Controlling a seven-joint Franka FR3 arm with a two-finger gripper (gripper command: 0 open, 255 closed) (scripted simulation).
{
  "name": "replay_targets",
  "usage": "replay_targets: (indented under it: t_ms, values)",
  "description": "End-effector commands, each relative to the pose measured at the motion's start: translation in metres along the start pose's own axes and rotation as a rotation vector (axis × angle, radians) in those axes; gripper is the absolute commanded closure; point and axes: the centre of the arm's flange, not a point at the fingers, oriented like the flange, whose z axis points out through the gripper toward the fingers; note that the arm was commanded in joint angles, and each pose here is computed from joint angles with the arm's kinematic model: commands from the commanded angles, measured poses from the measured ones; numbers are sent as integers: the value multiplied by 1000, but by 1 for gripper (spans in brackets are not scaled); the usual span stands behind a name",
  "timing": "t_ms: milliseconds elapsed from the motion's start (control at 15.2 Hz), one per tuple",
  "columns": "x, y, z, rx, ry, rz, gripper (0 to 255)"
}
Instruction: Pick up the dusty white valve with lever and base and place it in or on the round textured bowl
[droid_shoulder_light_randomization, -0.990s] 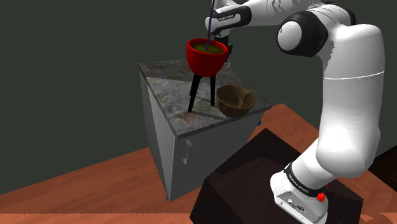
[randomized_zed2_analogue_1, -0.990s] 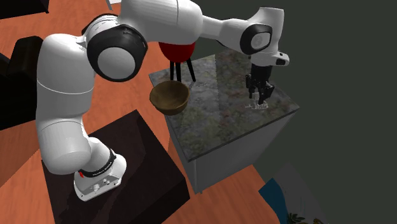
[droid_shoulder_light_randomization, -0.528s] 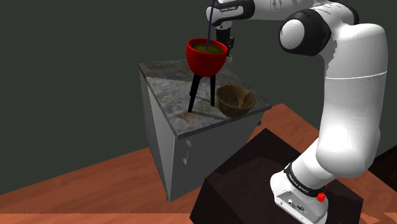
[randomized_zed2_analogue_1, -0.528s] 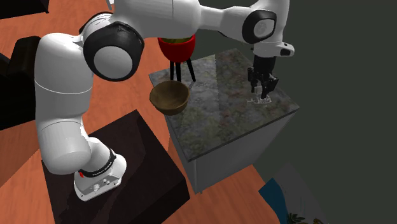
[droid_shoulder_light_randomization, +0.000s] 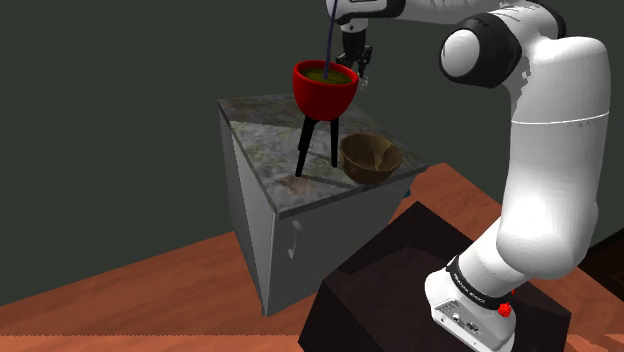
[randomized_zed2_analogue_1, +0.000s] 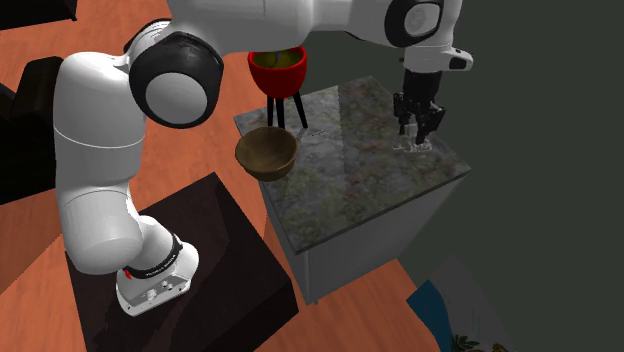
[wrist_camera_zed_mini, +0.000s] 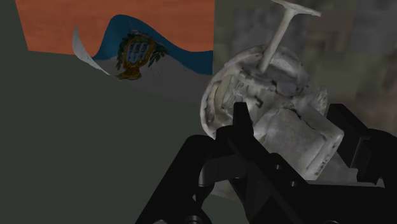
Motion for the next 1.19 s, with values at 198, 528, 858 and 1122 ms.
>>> replay_targets:
  t_ms: [198,528,858,1122]
  values:
    - [-1,8,-26,0,0,0,255]
    - [-3,15,-51,0,0,0,255]
    - [-5,22,-72,0,0,0,255]
    - [-51,-3,-79,0,0,0,255]
